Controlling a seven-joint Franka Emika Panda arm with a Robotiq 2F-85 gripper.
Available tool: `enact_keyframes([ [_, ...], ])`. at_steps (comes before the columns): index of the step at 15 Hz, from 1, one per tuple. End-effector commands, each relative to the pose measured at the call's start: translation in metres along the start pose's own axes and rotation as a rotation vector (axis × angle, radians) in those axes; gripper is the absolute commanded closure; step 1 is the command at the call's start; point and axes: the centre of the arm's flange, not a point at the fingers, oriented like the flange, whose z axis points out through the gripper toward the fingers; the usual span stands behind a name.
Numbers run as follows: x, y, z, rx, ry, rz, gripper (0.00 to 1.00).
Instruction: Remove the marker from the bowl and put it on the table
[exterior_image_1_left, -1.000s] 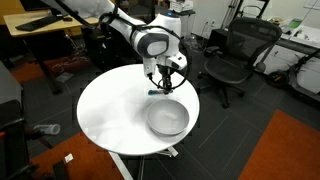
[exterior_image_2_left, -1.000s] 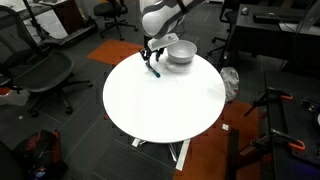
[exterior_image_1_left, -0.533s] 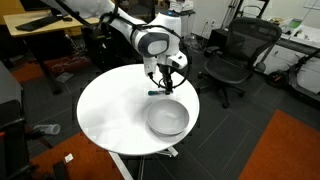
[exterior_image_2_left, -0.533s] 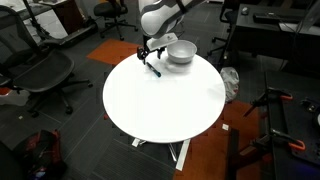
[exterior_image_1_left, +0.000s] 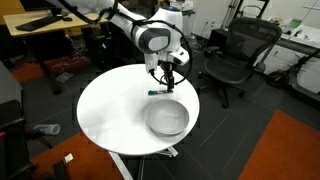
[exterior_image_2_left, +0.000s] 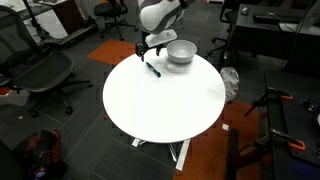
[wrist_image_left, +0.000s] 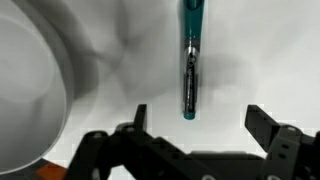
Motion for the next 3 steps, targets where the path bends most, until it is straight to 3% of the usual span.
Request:
enact_keyframes([
  [1, 0.0001, 0.0003, -0.0001, 0.000, 0.000, 0.000, 0.00],
  [3, -0.0007, 0.0007, 0.0027, -0.002, -0.003, 0.000, 0.00],
])
